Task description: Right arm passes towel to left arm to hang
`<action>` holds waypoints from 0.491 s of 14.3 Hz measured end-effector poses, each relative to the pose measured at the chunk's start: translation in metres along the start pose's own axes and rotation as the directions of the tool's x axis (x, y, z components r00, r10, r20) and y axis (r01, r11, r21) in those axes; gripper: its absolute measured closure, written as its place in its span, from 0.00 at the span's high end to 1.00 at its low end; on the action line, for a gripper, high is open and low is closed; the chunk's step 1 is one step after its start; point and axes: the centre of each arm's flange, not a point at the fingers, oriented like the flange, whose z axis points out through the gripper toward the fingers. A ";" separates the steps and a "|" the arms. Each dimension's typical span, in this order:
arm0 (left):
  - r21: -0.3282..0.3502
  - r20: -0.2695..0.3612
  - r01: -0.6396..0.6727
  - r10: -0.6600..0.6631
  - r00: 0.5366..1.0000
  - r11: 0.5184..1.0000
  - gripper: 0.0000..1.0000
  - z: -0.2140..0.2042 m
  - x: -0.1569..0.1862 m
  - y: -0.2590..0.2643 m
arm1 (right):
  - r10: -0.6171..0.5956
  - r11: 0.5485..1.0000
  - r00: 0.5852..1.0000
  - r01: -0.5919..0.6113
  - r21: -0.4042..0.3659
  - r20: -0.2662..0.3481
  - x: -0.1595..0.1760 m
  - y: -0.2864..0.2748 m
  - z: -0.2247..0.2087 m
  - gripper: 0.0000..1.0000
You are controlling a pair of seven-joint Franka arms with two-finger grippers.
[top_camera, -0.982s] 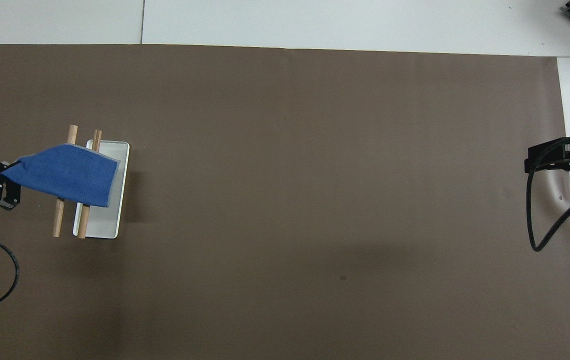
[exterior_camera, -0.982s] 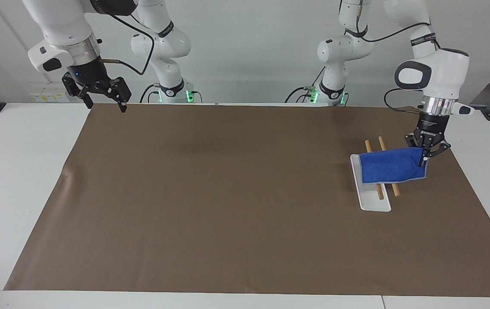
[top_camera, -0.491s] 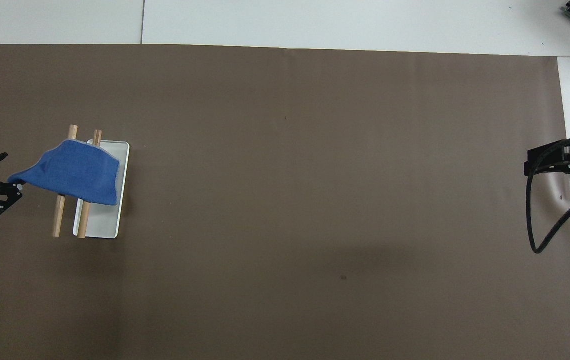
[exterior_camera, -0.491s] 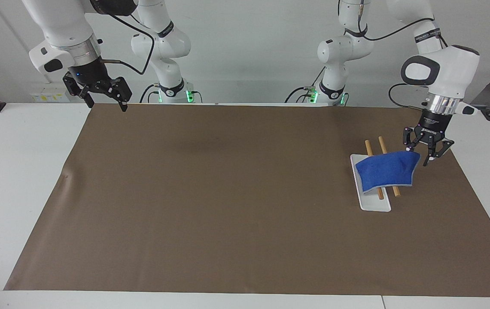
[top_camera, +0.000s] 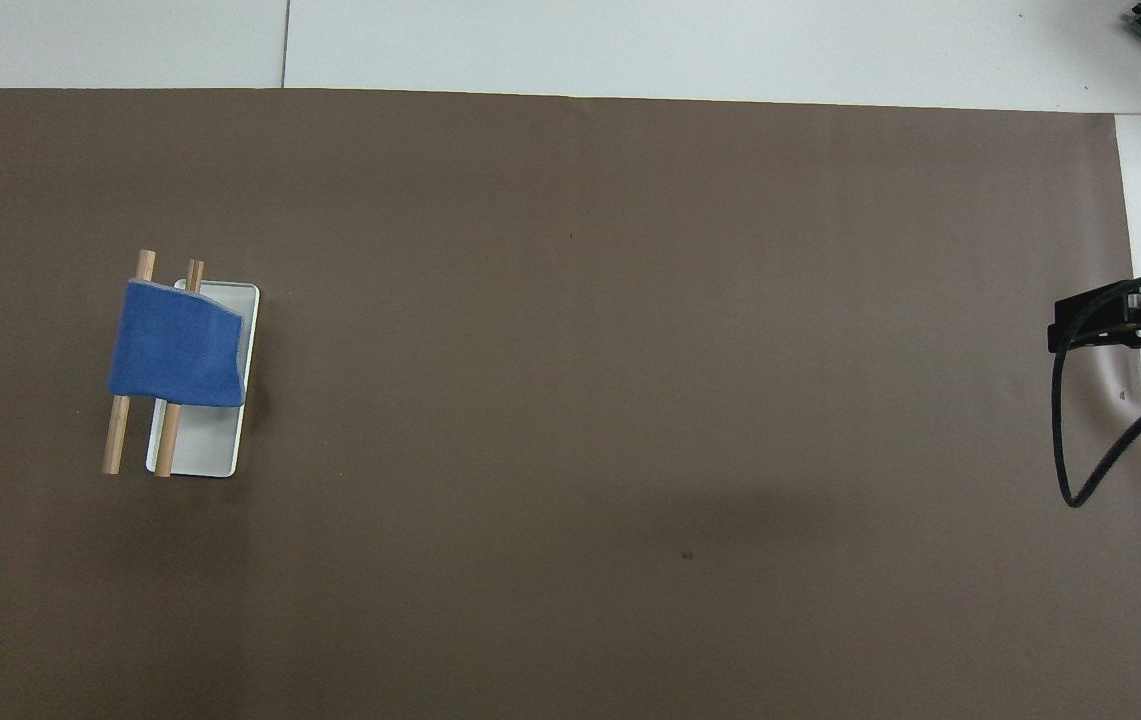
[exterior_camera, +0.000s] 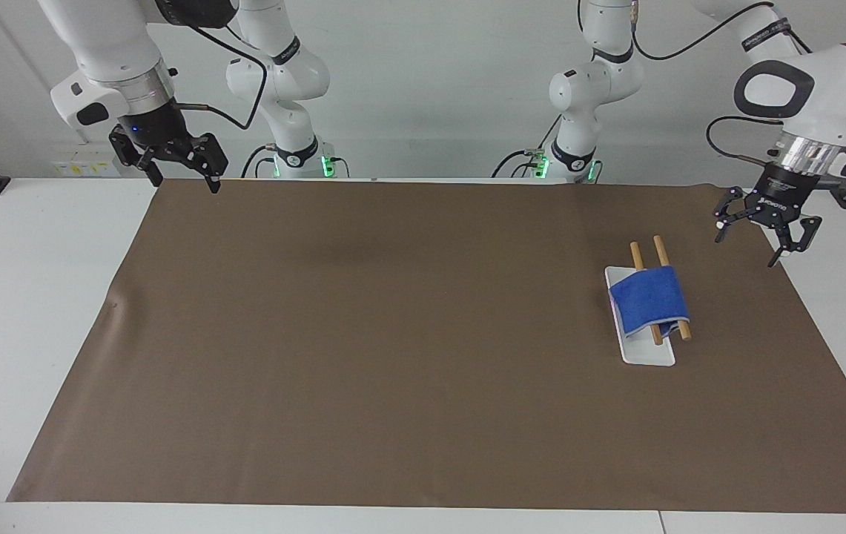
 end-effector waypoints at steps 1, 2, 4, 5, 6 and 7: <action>0.002 -0.024 -0.064 0.064 0.998 0.998 1.00 -0.003 -0.009 0.000 | 0.000 1.000 1.000 0.000 0.000 0.000 0.000 0.000 0.000 1.00; 0.010 -0.032 -0.145 0.145 0.989 0.989 1.00 -0.003 -0.025 -0.001 | 0.000 1.000 1.000 0.000 0.000 0.001 0.000 0.000 0.000 1.00; 0.031 -0.016 -0.336 0.337 0.941 0.941 1.00 0.003 -0.067 -0.011 | 0.000 1.000 1.000 0.000 0.000 0.002 0.000 0.000 0.001 1.00; 0.041 -0.008 -0.435 0.435 0.900 0.900 1.00 0.007 -0.087 -0.018 | 0.000 1.000 1.000 0.000 0.000 0.002 0.000 0.000 0.001 1.00; 0.049 -0.005 -0.535 0.536 0.844 0.843 1.00 0.010 -0.104 -0.025 | 0.000 1.000 1.000 0.000 0.000 0.002 -0.001 0.000 0.001 1.00; 0.056 -0.006 -0.632 0.633 0.774 0.773 1.00 0.012 -0.118 -0.030 | 0.000 1.000 1.000 0.000 0.000 0.002 -0.001 0.000 0.001 1.00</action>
